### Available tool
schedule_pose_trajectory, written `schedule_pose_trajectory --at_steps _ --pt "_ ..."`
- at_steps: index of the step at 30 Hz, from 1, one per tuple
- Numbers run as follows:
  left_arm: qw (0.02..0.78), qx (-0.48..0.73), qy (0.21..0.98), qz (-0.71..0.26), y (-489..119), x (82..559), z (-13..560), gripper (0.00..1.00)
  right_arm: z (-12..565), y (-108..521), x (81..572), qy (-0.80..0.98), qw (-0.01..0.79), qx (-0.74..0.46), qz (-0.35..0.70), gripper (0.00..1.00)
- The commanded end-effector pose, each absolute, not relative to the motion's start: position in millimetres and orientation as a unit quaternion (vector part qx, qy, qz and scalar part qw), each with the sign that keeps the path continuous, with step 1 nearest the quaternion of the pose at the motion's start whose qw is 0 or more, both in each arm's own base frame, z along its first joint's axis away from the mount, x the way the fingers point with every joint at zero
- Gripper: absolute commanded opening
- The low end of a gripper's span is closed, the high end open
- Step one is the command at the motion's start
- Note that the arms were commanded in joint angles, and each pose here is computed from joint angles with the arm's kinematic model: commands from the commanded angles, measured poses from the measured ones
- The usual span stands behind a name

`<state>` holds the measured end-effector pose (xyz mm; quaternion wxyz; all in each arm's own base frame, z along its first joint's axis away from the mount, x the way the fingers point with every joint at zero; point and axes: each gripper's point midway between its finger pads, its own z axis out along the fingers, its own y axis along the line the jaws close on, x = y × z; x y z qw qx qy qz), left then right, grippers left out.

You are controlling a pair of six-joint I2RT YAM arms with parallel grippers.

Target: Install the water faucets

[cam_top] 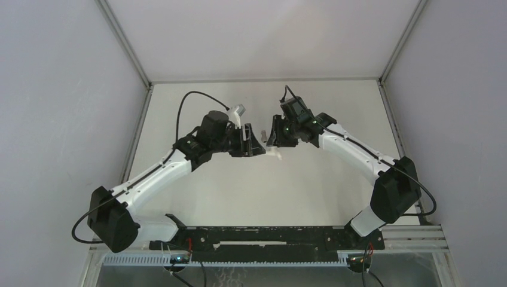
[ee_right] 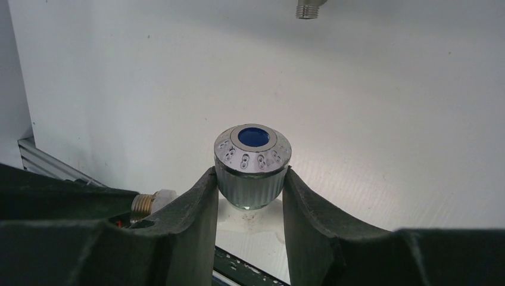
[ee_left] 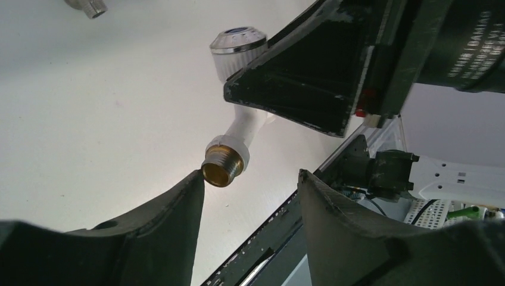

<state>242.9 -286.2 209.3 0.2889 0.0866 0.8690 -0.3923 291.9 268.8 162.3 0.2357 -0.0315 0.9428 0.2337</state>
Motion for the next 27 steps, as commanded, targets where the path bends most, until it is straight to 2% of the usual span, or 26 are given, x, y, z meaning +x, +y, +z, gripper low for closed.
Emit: schedule_pose_trajectory --at_steps 1,10,18,21,25,27 --pt "0.273 0.092 0.863 -0.416 -297.1 241.2 199.2 0.63 191.0 273.6 286.3 0.927 0.263 -0.038 0.264 0.00" --pt "0.248 0.083 0.863 -0.431 -300.7 241.9 186.0 0.60 197.9 273.6 281.6 0.923 0.267 -0.052 0.272 0.00" --pt "0.268 0.061 0.860 -0.430 -283.7 247.0 192.3 0.62 188.3 266.7 280.9 0.929 0.265 -0.052 0.254 0.00" --pt "0.275 0.062 0.857 -0.431 -278.3 245.1 197.5 0.67 186.8 264.8 280.7 0.929 0.266 -0.050 0.251 0.00" --pt "0.273 0.069 0.856 -0.435 -274.2 239.3 199.9 0.82 188.6 261.9 281.1 0.927 0.272 -0.044 0.254 0.00" --pt "0.268 0.072 0.855 -0.439 -273.4 236.3 199.1 0.85 191.8 261.6 282.1 0.923 0.277 -0.041 0.264 0.00"
